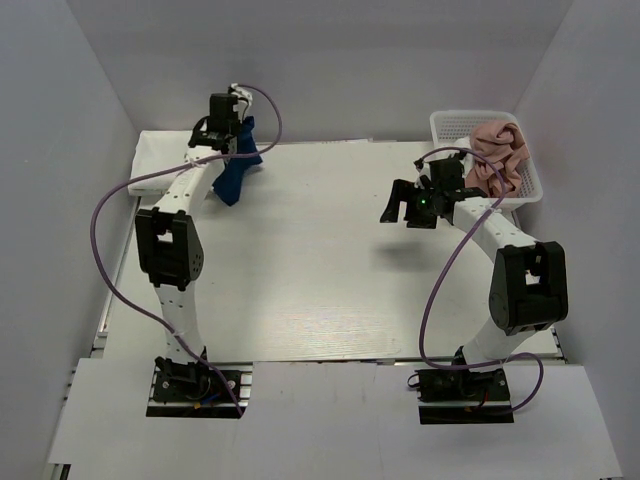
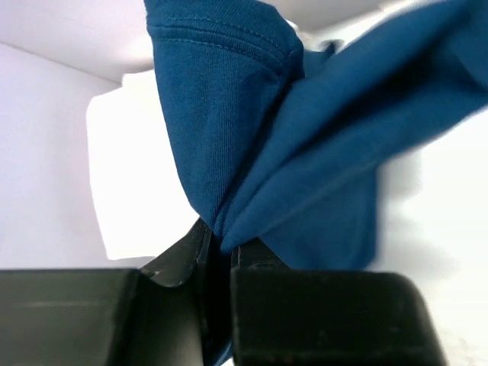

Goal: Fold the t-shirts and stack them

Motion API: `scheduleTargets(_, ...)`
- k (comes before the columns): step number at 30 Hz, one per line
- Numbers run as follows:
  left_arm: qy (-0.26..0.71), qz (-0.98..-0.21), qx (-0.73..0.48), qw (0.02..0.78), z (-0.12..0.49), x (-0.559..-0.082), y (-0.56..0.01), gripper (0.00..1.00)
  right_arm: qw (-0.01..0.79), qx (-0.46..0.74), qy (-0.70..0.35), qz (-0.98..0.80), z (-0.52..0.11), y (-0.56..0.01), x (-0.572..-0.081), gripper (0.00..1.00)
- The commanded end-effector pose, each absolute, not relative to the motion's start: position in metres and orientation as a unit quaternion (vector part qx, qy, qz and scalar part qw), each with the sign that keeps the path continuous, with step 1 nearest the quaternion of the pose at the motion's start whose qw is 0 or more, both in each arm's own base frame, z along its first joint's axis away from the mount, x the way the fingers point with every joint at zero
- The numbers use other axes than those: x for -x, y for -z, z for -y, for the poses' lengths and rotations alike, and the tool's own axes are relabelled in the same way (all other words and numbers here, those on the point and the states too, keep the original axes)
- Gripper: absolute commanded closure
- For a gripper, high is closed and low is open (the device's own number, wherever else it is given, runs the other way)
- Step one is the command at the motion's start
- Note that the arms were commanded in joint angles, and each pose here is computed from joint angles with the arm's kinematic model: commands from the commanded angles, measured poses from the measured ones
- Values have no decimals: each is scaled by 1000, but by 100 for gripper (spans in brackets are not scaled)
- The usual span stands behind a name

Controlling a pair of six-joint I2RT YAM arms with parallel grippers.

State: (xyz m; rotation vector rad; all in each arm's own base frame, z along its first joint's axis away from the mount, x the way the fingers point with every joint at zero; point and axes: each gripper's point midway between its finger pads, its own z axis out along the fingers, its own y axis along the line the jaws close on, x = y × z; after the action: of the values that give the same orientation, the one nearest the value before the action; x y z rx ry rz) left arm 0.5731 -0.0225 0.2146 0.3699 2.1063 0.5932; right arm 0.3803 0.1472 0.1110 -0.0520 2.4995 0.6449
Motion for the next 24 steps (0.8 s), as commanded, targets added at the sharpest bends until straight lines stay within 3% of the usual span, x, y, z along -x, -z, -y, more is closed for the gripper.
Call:
scheduleTargets(1, -257, -823, -120, 491, 0, -581, -270, 100, 292, 33, -238, -926, -148, -124, -382, 10)
scheduleTargets(13, -228, -804, -83, 542, -36, -590, -330, 100, 298, 31, -243, -923, -150, -129, -382, 10)
scheduleTargets(24, -208, -835, -52, 506, -76, -602, -272, 100, 290, 24, -239, -926, -150, -126, -388, 10)
